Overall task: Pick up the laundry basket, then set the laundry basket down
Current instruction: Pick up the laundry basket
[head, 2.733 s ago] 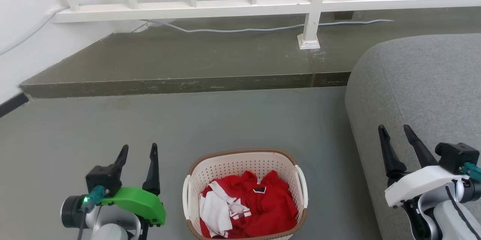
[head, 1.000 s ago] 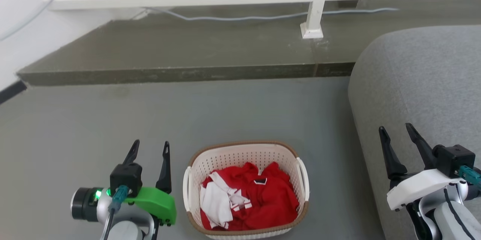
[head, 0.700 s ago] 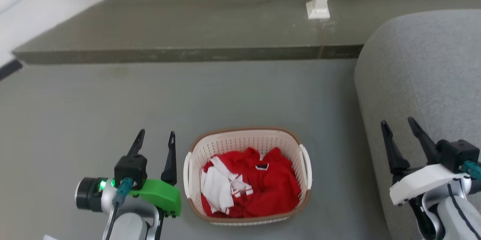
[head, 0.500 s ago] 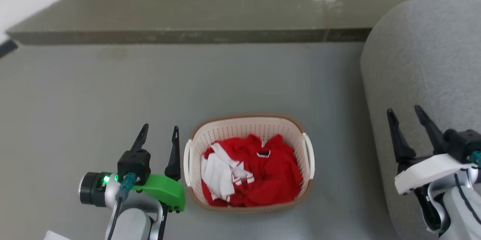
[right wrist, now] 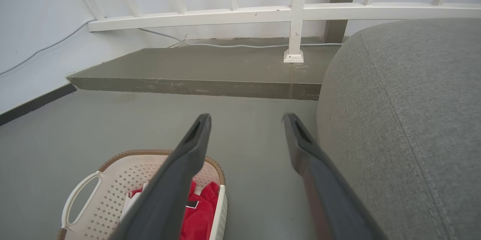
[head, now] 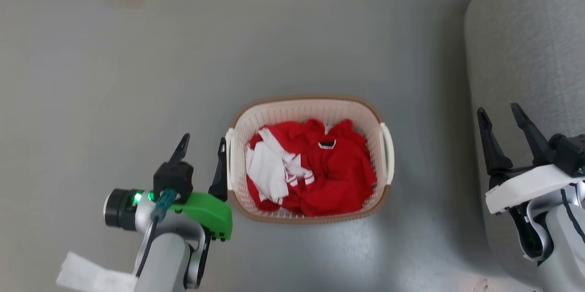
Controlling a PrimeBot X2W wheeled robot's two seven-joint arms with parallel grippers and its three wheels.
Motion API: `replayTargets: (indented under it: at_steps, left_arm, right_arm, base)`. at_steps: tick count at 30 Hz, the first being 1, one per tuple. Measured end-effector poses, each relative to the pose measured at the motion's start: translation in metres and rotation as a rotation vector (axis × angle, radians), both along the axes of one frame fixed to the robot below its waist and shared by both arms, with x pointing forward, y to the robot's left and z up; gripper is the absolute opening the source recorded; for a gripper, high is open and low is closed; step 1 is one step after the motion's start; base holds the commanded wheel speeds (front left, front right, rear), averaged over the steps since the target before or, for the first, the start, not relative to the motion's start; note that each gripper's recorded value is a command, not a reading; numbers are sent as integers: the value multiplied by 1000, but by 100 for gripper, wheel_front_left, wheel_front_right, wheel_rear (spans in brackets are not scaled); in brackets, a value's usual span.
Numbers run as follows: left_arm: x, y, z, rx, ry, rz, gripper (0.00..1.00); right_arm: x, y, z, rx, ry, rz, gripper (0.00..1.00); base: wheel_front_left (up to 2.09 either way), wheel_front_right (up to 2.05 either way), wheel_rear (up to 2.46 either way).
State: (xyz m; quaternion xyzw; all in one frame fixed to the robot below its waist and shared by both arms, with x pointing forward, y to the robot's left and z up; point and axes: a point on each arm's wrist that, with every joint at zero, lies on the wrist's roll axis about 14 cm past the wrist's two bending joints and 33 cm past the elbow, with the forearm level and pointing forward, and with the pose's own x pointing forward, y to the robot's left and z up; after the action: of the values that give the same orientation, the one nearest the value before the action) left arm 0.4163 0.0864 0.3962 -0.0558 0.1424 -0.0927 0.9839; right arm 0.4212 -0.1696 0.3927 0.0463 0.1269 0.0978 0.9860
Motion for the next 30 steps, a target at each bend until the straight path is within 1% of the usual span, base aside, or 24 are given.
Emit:
replayTargets:
  at_steps: [15,17,23,30]
  left_arm:
    - [26,-10,-81,43,242,-61,100]
    - [30,-13,-99,50,297,-78,100]
    - [41,-18,-129,19,386,-100,100]
    - [41,-20,-167,7,500,-120,100]
  right_arm:
    - [11,19,-82,-6,195,89,100]
    - [15,26,-97,-6,221,114,100]
    - [24,41,-125,-4,267,171,100]
    - [18,54,-161,0,348,215,100]
  base:
    - [0,0,0]
    - [0,0,0]
    - [0,0,0]
    - [0,0,0]
